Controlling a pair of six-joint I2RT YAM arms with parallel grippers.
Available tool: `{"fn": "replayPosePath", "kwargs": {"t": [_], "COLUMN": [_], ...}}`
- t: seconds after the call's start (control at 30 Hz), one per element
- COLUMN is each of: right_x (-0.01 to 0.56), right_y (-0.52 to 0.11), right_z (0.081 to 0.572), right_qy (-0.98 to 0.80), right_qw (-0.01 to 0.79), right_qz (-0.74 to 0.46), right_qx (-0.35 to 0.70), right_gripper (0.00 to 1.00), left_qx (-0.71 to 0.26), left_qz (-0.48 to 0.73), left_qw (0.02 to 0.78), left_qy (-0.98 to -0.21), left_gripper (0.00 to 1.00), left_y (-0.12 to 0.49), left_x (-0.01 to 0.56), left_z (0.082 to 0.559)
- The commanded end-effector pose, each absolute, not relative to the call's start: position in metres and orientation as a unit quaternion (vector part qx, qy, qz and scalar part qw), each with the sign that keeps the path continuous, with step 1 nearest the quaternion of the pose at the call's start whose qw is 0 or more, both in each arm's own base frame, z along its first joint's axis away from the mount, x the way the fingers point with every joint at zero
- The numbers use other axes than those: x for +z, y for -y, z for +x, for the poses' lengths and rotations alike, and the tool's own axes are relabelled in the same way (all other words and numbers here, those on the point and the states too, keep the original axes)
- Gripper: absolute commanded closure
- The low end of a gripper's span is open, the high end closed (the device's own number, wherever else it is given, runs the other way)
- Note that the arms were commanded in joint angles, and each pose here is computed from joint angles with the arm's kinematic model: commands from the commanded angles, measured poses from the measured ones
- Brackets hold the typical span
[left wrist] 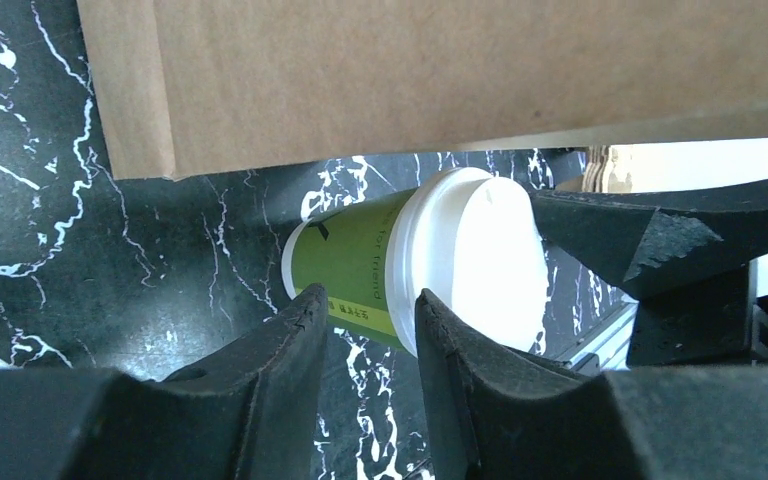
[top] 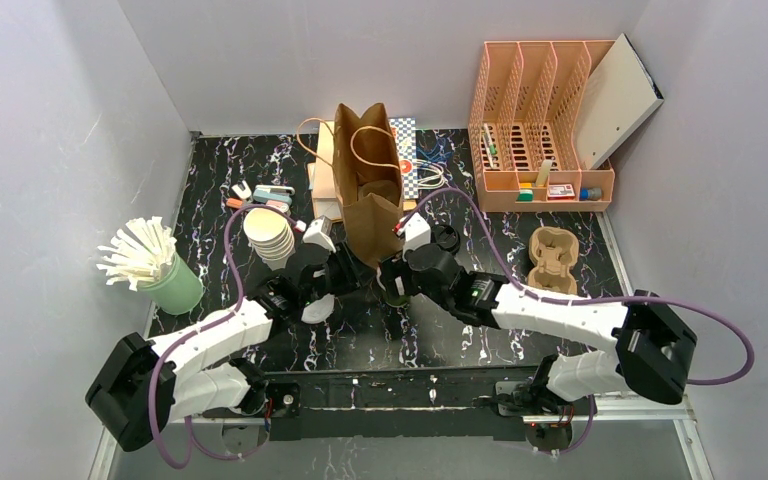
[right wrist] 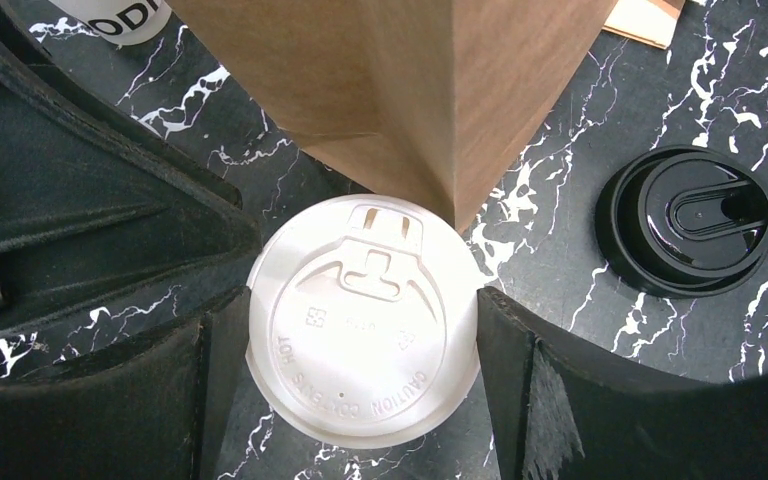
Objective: Pack the takeout coffee
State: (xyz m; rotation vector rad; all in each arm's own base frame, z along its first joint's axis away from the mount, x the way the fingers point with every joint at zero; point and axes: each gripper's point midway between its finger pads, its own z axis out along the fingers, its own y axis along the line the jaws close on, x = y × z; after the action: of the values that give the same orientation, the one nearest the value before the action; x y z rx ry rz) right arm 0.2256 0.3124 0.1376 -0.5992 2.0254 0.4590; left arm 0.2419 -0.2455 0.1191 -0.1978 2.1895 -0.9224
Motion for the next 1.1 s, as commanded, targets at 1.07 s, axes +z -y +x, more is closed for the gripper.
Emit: {"fn": "replayPosePath", "kwargs": {"t": [1.07], "right_x": [0.076], "right_y": [-0.29], "right_z": [0.201], "right_qy": [-0.813], "right_qw": [0.485], "right_qz": [-0.272], "right_qx": [0.175], "right_gripper": [0.2], "left_qx": [-0.386], "left_qz": [-0.085], "left_qw": [0.346], "left_qy": [-0.851], "left_gripper": [0.66], "left_y": [0.251], "left_x": [0.109], "left_z": [0.234]}}
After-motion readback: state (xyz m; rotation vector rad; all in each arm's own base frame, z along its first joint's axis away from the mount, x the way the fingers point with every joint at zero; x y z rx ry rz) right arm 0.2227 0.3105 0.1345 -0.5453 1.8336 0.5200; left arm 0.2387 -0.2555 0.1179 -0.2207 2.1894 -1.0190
